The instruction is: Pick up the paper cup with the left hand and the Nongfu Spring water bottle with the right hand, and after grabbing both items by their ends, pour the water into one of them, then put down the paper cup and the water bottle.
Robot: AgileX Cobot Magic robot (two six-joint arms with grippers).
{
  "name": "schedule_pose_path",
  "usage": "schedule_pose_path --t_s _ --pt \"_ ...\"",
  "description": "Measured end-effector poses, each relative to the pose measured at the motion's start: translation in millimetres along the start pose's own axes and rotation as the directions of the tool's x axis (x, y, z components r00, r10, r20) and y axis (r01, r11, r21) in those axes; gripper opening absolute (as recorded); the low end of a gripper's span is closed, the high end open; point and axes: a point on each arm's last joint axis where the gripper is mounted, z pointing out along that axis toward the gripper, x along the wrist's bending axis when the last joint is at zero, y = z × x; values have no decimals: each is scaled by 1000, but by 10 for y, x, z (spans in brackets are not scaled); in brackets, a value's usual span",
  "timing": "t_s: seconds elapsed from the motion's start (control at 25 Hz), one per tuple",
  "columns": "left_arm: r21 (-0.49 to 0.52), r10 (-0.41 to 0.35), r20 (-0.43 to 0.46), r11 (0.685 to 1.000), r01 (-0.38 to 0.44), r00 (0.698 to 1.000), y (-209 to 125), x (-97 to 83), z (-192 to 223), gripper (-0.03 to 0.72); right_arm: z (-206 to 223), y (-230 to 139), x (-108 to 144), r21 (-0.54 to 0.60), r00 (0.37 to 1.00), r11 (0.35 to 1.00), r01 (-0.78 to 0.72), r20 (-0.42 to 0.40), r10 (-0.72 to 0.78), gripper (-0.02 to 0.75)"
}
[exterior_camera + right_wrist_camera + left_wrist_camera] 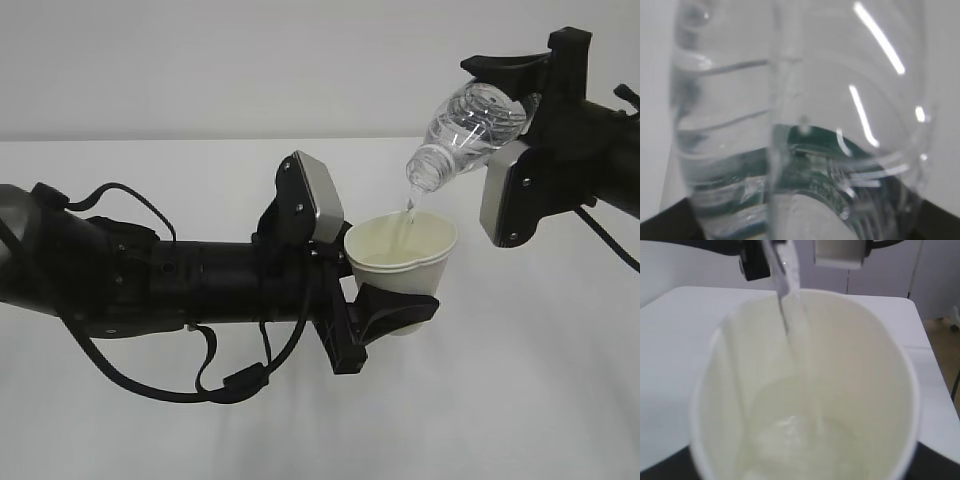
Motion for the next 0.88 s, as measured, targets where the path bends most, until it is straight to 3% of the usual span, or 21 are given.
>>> schedule_pose_path --t_s 0.88 --pt "9 17 21 1000 -17 1000 -8 -19 0 430 0 2 -9 -2 1000 1000 2 10 -2 484"
